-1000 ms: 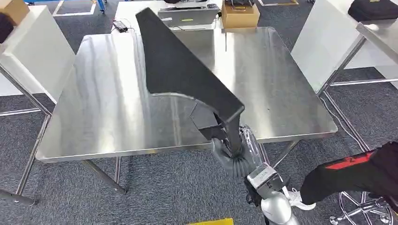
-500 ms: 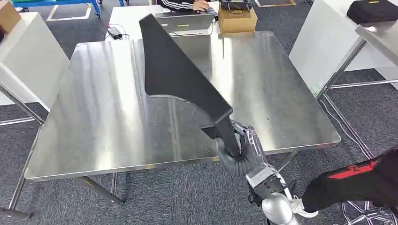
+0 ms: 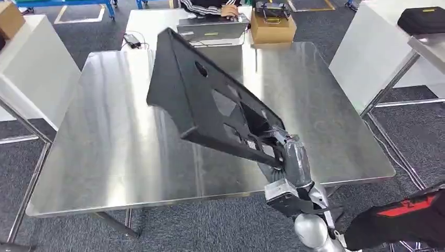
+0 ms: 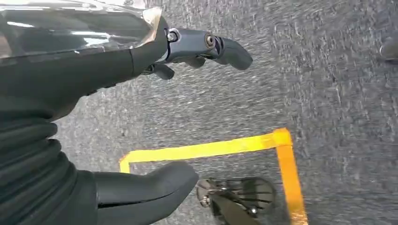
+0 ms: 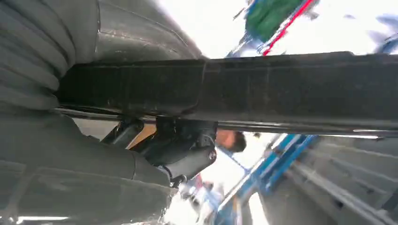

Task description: Take the parts from the cabinet and place them on the table.

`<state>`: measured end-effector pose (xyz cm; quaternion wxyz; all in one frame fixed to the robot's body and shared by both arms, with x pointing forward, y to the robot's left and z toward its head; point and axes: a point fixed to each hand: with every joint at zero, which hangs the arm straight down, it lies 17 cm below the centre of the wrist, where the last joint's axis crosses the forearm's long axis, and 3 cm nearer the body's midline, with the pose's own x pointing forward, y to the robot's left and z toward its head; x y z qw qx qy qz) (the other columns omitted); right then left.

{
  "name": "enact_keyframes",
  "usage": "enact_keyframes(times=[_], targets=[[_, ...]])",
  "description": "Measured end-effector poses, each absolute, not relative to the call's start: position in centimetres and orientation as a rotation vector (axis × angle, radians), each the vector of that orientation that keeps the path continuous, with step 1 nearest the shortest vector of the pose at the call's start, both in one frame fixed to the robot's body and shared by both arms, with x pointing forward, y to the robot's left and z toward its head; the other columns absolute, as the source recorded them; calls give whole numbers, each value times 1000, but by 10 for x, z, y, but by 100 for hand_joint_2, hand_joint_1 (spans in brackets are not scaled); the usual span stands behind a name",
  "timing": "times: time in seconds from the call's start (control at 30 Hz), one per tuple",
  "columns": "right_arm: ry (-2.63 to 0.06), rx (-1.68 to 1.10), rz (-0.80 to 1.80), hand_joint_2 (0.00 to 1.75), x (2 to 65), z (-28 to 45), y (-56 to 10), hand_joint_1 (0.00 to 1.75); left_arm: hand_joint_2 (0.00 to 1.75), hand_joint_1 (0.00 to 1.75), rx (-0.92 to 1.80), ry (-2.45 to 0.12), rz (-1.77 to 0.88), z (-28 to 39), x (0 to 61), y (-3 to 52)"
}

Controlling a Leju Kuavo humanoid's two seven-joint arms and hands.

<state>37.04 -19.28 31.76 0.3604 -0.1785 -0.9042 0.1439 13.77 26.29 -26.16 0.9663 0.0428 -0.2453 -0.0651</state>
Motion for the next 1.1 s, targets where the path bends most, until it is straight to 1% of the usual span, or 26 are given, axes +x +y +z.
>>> enact_keyframes(times=[0.17,0.67,0.77,0.9,1.1], targets=[[-2300,-548,412,175,388,314,-204,175,175,0,92,-492,-135,-262,139,263],[-2265,-564,431,175,399,302,-208,175,175,0,92,-493,-135,-262,139,263],[-2236,-629,481,175,407,300,-208,175,175,0,95,-493,-137,-262,139,264],[-2189,-739,572,175,439,300,-211,175,175,0,113,-496,-134,-261,141,267],[-2032,-910,732,175,516,290,-220,175,175,0,134,-498,-126,-261,145,268]])
